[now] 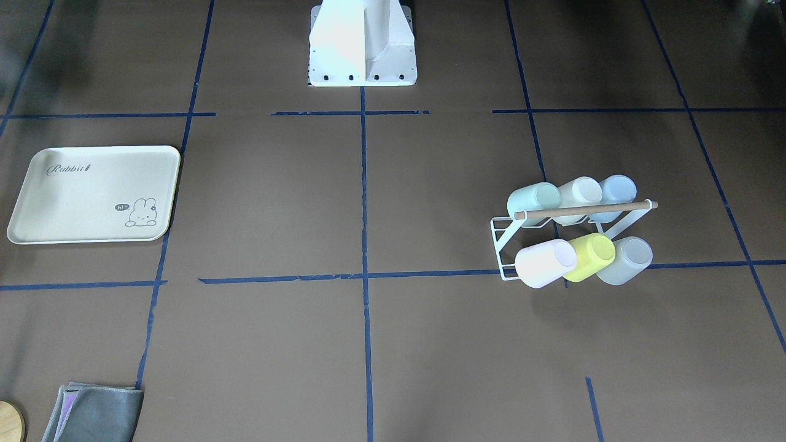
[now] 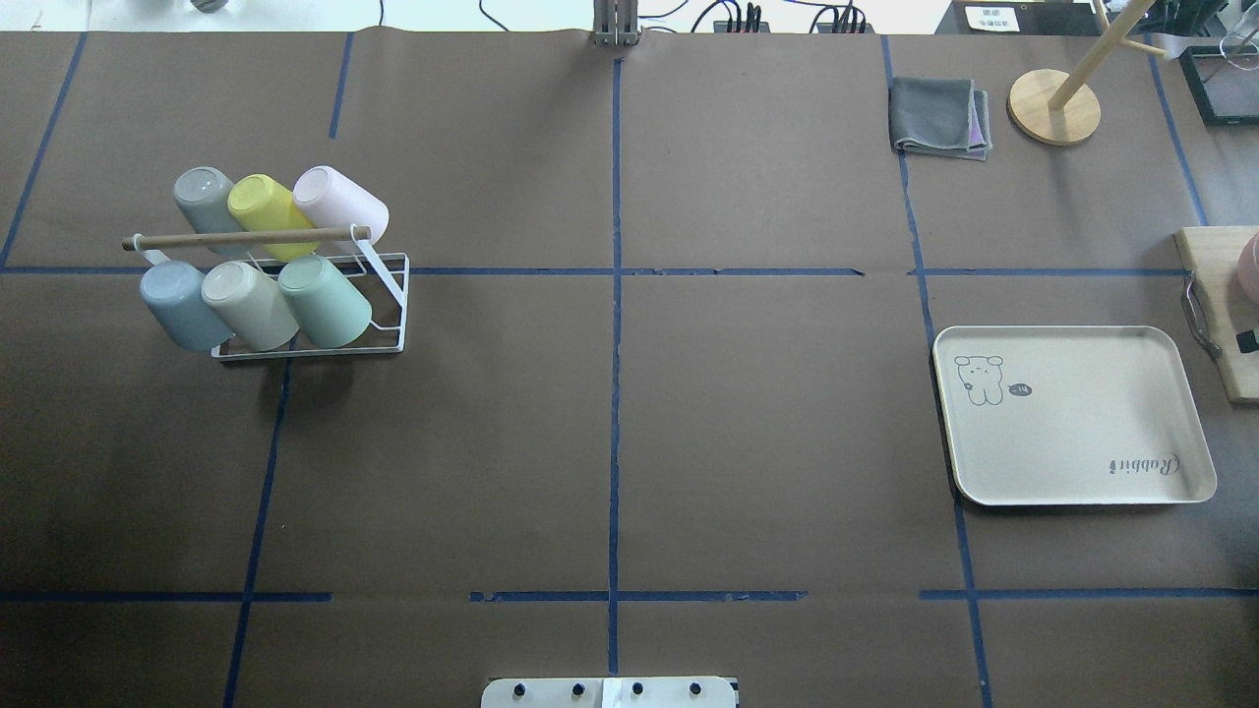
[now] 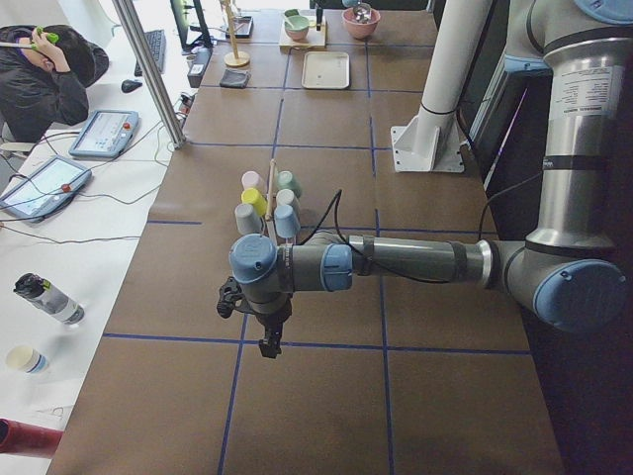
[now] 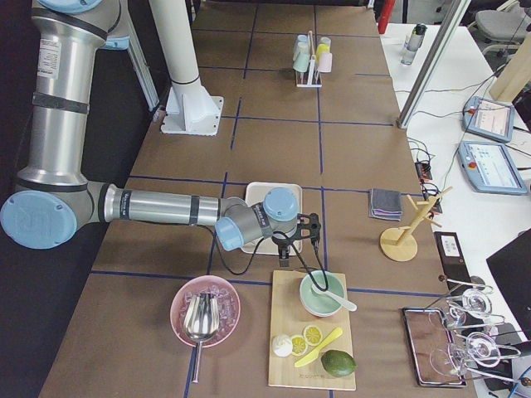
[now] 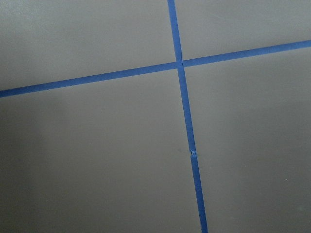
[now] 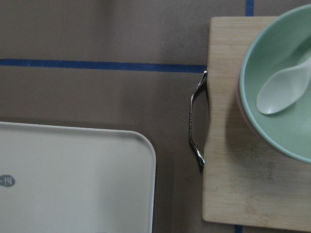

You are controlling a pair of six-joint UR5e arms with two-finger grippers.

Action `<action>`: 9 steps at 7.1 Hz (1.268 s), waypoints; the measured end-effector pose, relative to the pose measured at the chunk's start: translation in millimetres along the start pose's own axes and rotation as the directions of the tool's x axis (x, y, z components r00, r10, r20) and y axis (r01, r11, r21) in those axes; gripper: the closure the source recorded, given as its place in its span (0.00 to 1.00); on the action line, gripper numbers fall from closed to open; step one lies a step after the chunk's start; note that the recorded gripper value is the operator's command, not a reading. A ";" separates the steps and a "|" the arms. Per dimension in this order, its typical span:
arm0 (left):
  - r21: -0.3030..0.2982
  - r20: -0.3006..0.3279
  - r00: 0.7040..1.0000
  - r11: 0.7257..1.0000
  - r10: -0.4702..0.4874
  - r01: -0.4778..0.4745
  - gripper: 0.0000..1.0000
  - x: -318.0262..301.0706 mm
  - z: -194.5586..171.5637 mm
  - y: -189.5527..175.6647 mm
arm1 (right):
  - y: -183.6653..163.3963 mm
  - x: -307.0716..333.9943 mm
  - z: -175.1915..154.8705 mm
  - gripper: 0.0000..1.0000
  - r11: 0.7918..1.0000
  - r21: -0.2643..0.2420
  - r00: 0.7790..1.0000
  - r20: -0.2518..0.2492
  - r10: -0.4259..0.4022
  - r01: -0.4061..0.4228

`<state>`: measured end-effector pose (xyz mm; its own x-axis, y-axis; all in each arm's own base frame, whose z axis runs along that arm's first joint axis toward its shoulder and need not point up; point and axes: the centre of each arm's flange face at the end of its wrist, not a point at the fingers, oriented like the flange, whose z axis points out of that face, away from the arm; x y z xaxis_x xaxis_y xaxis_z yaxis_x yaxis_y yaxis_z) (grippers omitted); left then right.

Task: Pick up and place green cup on tray

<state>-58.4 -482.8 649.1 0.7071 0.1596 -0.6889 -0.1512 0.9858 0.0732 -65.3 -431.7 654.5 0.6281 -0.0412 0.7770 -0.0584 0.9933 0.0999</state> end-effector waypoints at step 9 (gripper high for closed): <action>-0.001 0.000 1.000 1.000 0.000 0.000 0.00 -2.6 2.9 -0.5 | 39.7 -15.1 81.6 0.67 0.997 -0.054 0.998 0.030 -0.061 0.063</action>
<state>-58.1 -483.5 652.9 0.7070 0.1593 -0.6890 -0.1516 0.9858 0.0723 -140.4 -400.5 697.4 0.6067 -0.1052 0.7879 0.0231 0.9931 0.1148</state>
